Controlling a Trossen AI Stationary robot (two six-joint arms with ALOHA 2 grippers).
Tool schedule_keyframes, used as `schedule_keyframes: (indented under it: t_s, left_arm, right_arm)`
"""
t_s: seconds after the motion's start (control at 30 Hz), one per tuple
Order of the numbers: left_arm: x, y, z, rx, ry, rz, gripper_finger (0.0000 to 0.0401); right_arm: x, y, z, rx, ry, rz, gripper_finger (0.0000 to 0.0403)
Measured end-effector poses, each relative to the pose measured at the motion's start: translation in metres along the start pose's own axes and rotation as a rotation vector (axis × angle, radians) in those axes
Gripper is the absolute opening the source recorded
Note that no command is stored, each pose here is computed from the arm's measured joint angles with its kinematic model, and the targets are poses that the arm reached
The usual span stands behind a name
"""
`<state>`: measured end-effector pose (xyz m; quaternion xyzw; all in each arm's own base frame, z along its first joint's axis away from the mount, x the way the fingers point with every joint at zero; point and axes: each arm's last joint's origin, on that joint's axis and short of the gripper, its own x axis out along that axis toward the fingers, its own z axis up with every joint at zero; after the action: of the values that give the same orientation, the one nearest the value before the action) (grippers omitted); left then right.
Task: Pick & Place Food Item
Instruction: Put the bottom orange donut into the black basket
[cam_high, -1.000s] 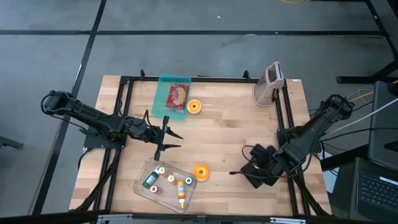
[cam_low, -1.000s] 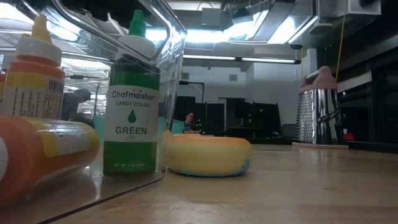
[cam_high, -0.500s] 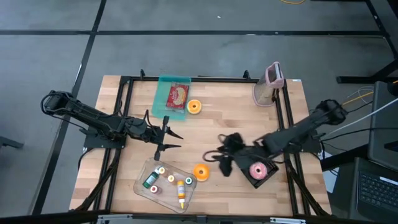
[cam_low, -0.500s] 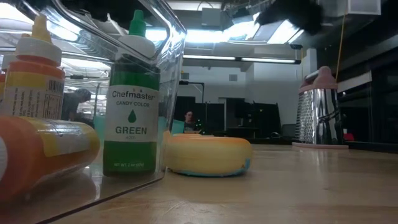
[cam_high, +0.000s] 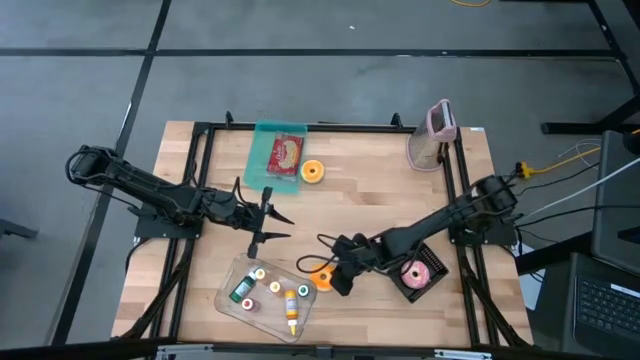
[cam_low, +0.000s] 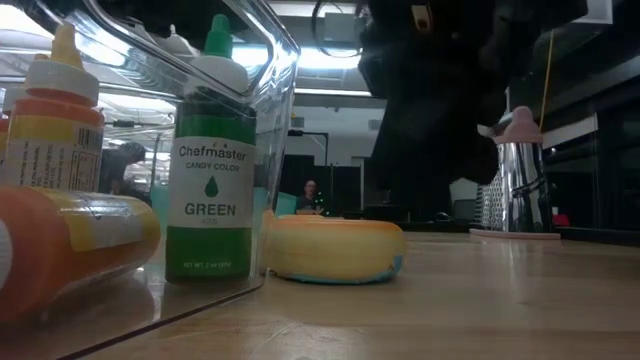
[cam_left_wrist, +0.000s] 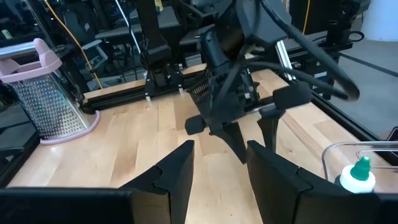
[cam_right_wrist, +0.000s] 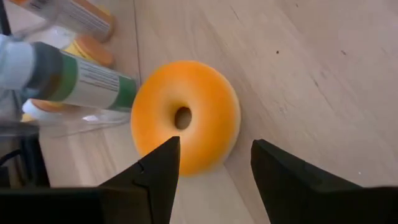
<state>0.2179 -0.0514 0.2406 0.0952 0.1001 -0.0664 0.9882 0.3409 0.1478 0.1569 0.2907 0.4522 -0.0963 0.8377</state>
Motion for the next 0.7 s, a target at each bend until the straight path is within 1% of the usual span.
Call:
schedule_keyframes:
  t_s: [0.3, 0.43, 0.57, 0.7]
  left_arm:
    - [0.000, 0.000, 0.000, 0.000, -0.001, 0.004, 0.0143]
    - [0.000, 0.000, 0.000, -0.001, -0.001, 0.005, 0.0143]
    - [0.000, 0.000, 0.000, -0.004, -0.001, 0.000, 0.0143]
    - [0.000, 0.000, 0.000, -0.004, -0.001, 0.000, 0.0143]
  right_arm:
    - [0.002, -0.001, 0.004, 0.041, -0.043, -0.006, 0.0196]
    - [0.007, -0.005, 0.004, 0.062, -0.043, -0.034, 0.0196]
    - [0.019, -0.006, 0.001, 0.076, -0.014, -0.015, 0.0196]
    - [0.034, -0.006, -0.003, 0.082, 0.015, 0.030, 0.0196]
